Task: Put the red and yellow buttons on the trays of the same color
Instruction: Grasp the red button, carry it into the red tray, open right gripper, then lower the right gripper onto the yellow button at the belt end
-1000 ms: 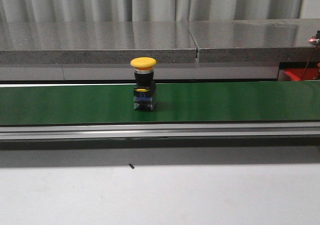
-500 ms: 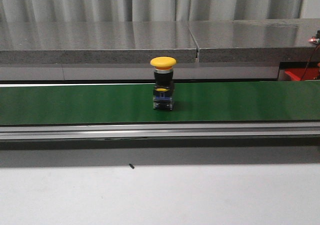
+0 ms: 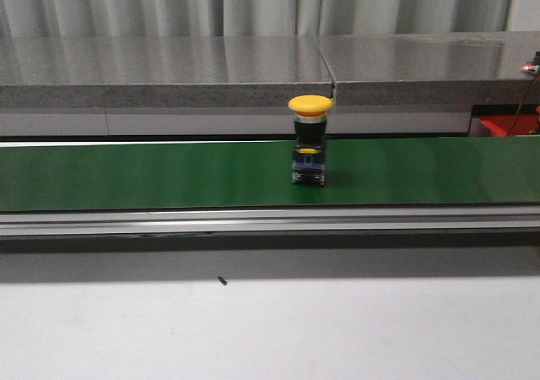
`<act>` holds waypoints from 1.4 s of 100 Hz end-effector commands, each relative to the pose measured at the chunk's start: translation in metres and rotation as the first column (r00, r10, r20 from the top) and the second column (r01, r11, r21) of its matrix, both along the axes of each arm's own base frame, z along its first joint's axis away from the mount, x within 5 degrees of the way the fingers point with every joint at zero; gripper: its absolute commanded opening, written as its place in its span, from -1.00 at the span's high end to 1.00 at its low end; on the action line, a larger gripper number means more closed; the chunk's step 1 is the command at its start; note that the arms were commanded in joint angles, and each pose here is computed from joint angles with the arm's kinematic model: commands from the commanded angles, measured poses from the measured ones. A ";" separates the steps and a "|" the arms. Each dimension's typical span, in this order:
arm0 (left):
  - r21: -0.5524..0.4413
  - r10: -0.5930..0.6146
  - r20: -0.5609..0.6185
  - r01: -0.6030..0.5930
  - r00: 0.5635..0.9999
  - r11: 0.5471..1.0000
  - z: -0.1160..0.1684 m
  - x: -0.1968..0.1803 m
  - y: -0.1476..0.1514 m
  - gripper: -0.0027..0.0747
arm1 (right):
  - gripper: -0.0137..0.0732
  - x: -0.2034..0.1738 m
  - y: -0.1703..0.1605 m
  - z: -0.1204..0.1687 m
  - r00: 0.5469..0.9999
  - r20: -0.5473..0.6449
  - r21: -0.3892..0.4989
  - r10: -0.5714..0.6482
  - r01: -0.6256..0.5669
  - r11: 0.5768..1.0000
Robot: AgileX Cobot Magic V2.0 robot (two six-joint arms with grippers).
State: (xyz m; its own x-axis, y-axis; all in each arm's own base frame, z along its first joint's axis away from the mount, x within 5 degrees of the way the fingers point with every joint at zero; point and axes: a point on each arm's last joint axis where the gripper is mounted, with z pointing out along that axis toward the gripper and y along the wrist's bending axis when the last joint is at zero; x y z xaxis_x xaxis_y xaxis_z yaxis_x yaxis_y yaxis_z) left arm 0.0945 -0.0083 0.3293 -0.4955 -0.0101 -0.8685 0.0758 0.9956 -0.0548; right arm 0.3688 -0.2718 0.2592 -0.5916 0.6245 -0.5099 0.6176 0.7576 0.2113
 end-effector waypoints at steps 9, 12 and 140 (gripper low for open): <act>-0.023 0.005 0.096 -0.003 0.995 1.000 0.014 0.002 -0.001 0.98 | 0.72 0.013 -0.009 0.026 0.996 0.084 -0.051 0.005 0.000 0.999; -0.023 0.005 0.096 -0.003 0.995 1.000 0.014 0.002 -0.001 0.98 | 0.72 0.015 -0.011 0.022 0.997 0.079 -0.047 0.005 -0.001 0.999; -0.023 0.005 0.096 -0.003 0.995 1.000 0.014 0.002 -0.001 0.98 | -0.80 -0.026 0.066 0.114 0.972 0.179 -0.226 0.151 -0.108 0.968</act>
